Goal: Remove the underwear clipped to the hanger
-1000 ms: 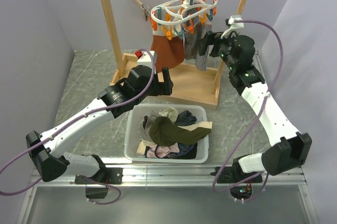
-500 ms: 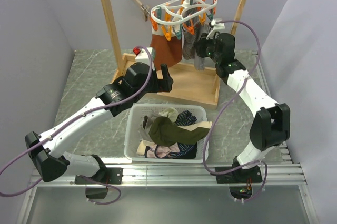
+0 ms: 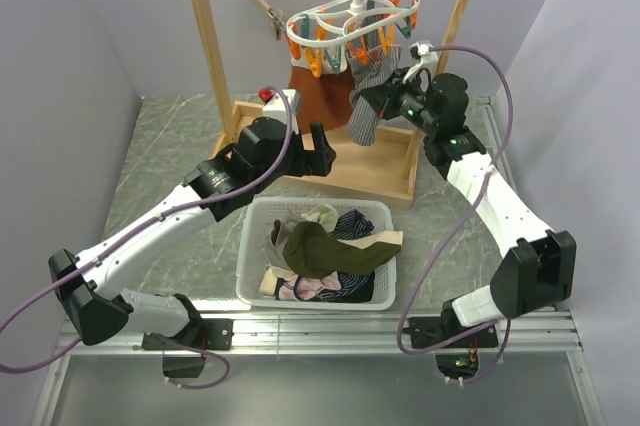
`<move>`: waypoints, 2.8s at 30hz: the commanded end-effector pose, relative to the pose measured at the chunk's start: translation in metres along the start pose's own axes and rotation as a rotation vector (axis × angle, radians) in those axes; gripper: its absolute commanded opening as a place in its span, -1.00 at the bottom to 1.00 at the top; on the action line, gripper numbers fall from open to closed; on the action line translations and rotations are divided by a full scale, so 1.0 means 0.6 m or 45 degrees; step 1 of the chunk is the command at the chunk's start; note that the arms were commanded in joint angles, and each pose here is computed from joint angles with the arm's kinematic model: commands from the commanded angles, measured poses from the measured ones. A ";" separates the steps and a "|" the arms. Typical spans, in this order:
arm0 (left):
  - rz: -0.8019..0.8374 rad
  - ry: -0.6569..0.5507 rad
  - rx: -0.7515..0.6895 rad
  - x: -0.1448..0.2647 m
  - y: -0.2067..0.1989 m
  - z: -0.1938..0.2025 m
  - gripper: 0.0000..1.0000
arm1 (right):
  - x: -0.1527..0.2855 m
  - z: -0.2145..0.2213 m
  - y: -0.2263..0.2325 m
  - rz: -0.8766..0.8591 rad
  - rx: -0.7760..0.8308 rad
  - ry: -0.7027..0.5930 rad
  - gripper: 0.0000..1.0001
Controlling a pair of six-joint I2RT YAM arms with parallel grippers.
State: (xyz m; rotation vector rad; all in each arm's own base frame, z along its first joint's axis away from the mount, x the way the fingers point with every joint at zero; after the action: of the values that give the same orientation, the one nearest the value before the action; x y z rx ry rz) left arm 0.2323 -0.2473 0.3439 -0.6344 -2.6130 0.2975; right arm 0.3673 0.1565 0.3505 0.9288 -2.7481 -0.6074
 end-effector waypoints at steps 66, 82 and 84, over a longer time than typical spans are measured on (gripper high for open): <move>0.088 -0.049 -0.390 -0.046 -0.119 0.028 -0.99 | -0.011 -0.177 0.139 0.133 0.031 -0.091 0.92; 0.064 -0.075 -0.393 -0.038 -0.114 0.019 -0.99 | -0.044 -0.186 0.144 0.226 0.055 -0.174 -0.97; 0.055 -0.075 -0.399 -0.036 -0.112 0.019 -0.99 | -0.042 -0.186 0.145 0.225 0.053 -0.176 -1.00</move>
State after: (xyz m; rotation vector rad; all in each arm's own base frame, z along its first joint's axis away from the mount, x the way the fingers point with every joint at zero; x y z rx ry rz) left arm 0.2229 -0.3240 0.3181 -0.7794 -2.6633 -0.1311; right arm 0.3776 0.2032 0.4580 0.6333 -2.8377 -0.5483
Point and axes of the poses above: each gripper's point midway between its finger pads, its own x axis back along the fingers, its own y axis along the line the jaws close on, z = x × y, the point moved 8 cm from there along x, back along the fingers, and after that the axes turned 6 degrees about -x, right-handed, at the moved point
